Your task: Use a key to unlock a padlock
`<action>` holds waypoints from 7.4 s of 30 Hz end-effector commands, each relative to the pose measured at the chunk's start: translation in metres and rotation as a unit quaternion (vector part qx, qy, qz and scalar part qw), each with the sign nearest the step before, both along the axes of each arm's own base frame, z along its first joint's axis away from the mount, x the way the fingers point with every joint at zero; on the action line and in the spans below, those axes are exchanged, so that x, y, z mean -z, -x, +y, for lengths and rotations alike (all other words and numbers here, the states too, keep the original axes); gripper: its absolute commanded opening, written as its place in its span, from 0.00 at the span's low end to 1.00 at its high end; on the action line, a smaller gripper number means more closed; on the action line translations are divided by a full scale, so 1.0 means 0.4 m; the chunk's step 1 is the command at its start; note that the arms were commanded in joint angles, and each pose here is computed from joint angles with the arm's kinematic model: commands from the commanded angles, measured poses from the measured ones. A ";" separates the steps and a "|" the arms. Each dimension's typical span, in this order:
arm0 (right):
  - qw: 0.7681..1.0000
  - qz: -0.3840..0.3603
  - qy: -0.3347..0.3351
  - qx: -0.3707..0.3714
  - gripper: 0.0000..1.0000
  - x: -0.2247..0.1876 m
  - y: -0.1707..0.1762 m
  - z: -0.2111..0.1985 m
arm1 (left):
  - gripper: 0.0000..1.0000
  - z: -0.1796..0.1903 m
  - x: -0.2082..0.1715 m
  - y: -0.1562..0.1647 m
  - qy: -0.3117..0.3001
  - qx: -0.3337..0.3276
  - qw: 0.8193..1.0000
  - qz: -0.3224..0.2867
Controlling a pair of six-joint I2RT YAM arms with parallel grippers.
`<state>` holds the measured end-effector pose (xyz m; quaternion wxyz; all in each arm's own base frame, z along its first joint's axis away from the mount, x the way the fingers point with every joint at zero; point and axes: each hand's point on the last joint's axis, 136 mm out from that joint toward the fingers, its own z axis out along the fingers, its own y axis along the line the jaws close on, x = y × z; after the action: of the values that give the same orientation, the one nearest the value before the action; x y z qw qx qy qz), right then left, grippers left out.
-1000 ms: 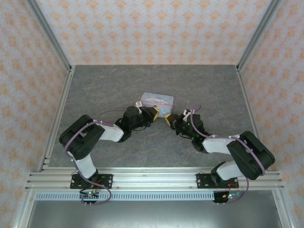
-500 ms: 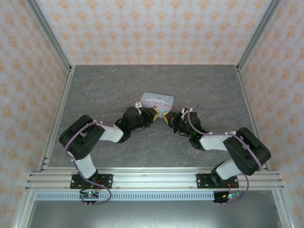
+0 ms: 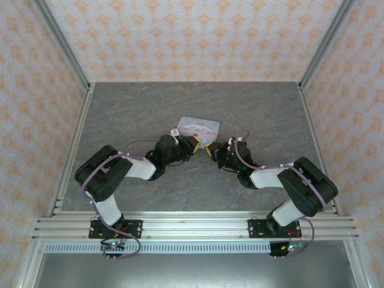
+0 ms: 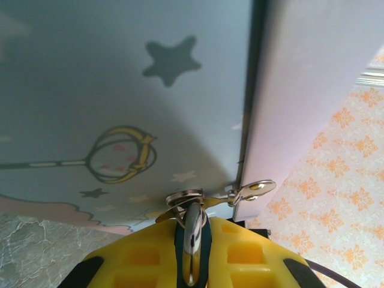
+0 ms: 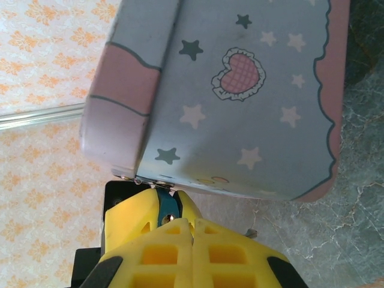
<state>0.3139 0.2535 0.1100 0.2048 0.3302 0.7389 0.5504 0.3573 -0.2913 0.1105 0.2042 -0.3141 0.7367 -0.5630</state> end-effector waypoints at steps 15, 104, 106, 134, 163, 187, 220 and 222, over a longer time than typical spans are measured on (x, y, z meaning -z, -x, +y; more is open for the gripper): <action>0.999 -0.030 -0.026 -0.003 0.00 -0.060 -0.023 0.037 | 0.00 -0.013 -0.052 -0.003 0.016 -0.002 0.999 -0.032; 0.999 -0.045 0.000 -0.021 0.00 -0.072 -0.086 0.146 | 0.00 -0.058 -0.063 0.038 0.030 0.016 0.999 -0.027; 0.999 -0.046 0.001 -0.022 0.00 -0.072 -0.089 0.145 | 0.00 -0.058 -0.062 0.040 0.030 0.016 0.999 -0.026; 0.998 -0.050 -0.036 -0.031 0.00 -0.103 -0.055 0.201 | 0.00 -0.061 -0.085 0.034 0.039 0.015 0.998 -0.038; 0.999 -0.030 -0.024 -0.007 0.00 -0.032 -0.114 0.040 | 0.00 -0.051 -0.091 0.037 0.037 0.010 0.998 -0.042; 0.999 -0.023 -0.041 -0.007 0.00 -0.016 -0.123 0.020 | 0.00 -0.038 -0.072 0.043 0.024 0.006 0.999 -0.031; 0.999 -0.036 -0.010 0.031 0.00 -0.054 -0.027 -0.002 | 0.00 -0.001 -0.030 0.031 0.008 -0.041 0.999 0.006; 0.999 -0.034 -0.002 0.032 0.00 -0.052 -0.020 -0.009 | 0.00 0.000 -0.026 0.031 0.008 -0.043 0.999 0.009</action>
<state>0.3254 0.2558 0.1279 0.2284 0.3389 0.7161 0.5659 0.3514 -0.2890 0.1114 0.2271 -0.3564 0.7246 -0.5443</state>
